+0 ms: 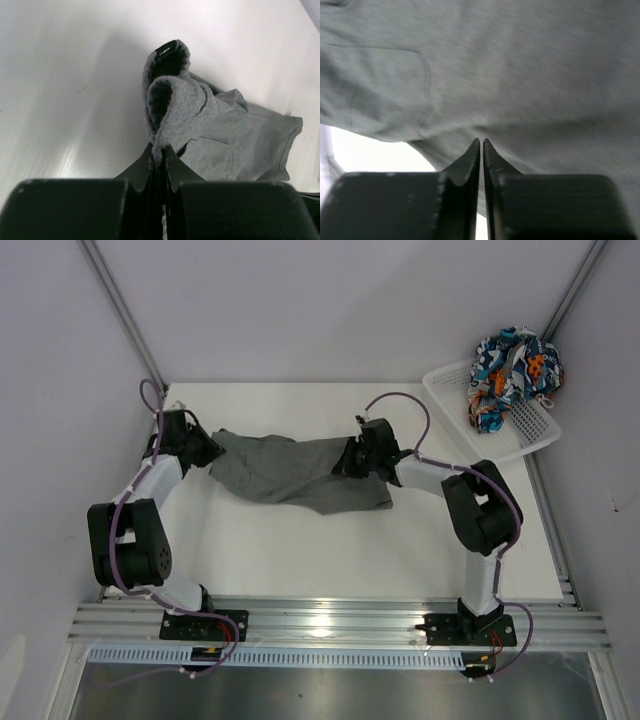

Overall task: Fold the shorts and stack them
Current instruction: Fold the shorts

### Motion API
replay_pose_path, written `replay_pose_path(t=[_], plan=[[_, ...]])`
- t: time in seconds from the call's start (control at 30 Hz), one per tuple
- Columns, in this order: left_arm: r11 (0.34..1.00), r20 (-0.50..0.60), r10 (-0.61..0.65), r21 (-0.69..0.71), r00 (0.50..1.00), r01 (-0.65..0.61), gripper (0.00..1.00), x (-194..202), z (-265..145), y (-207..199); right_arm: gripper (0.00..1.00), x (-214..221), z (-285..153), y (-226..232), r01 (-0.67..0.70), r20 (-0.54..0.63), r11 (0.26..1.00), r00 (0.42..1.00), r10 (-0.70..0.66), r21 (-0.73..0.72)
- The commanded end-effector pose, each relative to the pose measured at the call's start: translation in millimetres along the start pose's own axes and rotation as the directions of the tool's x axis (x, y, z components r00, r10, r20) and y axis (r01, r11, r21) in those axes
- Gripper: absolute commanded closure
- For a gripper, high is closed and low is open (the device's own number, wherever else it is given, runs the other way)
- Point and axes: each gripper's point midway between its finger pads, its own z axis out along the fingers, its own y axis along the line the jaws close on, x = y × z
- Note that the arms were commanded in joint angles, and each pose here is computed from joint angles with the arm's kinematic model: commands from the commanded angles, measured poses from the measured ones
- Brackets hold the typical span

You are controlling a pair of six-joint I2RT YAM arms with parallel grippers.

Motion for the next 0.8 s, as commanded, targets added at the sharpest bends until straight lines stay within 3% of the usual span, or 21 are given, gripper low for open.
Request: replay_pose_path(t=[0.0, 0.23, 0.53, 0.77], plan=[[0.999, 0.092, 0.046, 0.013, 0.995, -0.047, 0.93, -32.3, -23.3, -26.1, 1.00, -23.2, 16.1, 65.1, -0.008, 0.071, 0.965, 0.997, 0.028, -0.264], [0.996, 0.088, 0.085, -0.025, 0.993, -0.083, 0.94, -38.6, -30.9, -37.7, 1.00, -19.6, 59.9, 92.0, -0.033, 0.099, 0.949, 0.993, 0.067, -0.315], [0.985, 0.086, 0.152, -0.097, 0.985, -0.143, 0.95, -44.7, -46.6, -49.8, 1.00, 51.1, 108.9, 63.3, -0.123, -0.011, 0.990, 0.992, 0.123, -0.069], [0.961, 0.052, 0.235, -0.162, 0.970, -0.224, 0.96, -27.8, -53.6, -60.4, 1.00, 121.5, 123.6, 99.4, -0.115, -0.104, 0.992, 0.988, 0.110, -0.043]])
